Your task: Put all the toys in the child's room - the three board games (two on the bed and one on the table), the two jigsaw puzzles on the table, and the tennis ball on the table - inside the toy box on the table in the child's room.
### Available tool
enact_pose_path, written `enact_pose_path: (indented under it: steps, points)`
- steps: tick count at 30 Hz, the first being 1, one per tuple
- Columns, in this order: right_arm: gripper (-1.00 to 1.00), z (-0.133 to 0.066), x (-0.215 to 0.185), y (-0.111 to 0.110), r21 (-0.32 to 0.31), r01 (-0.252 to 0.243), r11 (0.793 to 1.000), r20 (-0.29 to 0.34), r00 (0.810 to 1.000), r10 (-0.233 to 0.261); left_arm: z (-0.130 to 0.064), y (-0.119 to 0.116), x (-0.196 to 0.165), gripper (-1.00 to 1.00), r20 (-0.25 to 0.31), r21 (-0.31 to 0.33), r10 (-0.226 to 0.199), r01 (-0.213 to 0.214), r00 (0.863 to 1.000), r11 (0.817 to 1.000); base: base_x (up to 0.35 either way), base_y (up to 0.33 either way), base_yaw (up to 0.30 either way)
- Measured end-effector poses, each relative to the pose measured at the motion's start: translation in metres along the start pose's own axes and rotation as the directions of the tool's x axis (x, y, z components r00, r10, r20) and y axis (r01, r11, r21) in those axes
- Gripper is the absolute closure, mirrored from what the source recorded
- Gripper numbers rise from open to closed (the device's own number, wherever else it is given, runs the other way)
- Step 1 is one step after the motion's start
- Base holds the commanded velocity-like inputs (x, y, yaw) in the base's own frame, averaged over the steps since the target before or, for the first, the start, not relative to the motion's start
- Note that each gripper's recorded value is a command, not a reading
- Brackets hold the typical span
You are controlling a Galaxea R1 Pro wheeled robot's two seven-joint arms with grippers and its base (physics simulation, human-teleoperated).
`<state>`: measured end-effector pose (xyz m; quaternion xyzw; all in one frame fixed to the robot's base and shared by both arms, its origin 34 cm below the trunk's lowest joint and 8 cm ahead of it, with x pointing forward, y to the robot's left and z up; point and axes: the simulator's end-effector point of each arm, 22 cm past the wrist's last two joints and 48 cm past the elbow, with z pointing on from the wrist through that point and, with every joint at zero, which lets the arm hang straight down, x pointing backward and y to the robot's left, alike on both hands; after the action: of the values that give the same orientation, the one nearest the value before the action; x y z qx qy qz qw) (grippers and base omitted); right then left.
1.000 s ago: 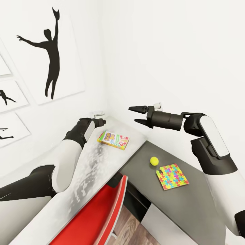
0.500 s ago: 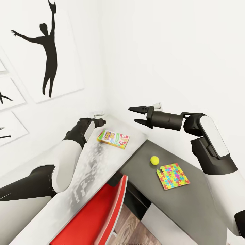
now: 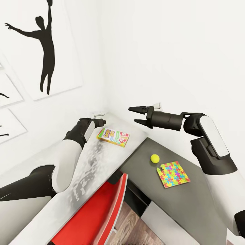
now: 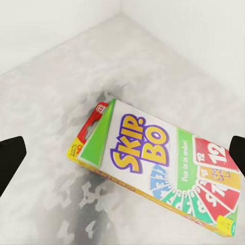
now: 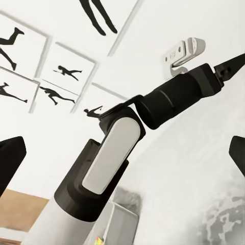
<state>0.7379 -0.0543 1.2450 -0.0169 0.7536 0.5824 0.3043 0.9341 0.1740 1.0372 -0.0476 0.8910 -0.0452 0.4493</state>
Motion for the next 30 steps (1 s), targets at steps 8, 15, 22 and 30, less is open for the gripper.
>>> enact_pose_path:
  steps: [8, 15, 22, 30]
  points:
    - [-1.0, 0.005, 0.005, -0.009, 0.008, -0.011, 1.0, -0.014, 1.0, 0.011, 0.006, 0.003, 0.006, -1.0, -0.007, -0.01, -0.002, 0.002, 1.0, 1.0, 0.0, 0.0, 0.0]
    - [-1.0, 0.008, 0.008, -0.019, 0.025, -0.021, 0.999, -0.02, 1.0, 0.022, 0.012, 0.006, 0.01, -1.0, -0.008, -0.019, -0.004, 0.004, 1.0, 1.0, 0.0, 0.0, 0.0]
    - [-1.0, 0.01, 0.009, -0.028, 0.035, -0.031, 0.999, -0.023, 0.999, 0.032, 0.017, 0.008, 0.016, -1.0, -0.016, -0.023, -0.004, 0.004, 1.0, 1.0, 0.0, 0.0, 0.0]
    - [-1.0, 0.012, 0.011, -0.036, 0.041, -0.041, 0.998, -0.026, 0.999, 0.043, 0.023, 0.006, 0.023, -1.0, -0.023, -0.024, 0.024, -0.025, 0.999, 0.999, 0.0, 0.0, 0.0]
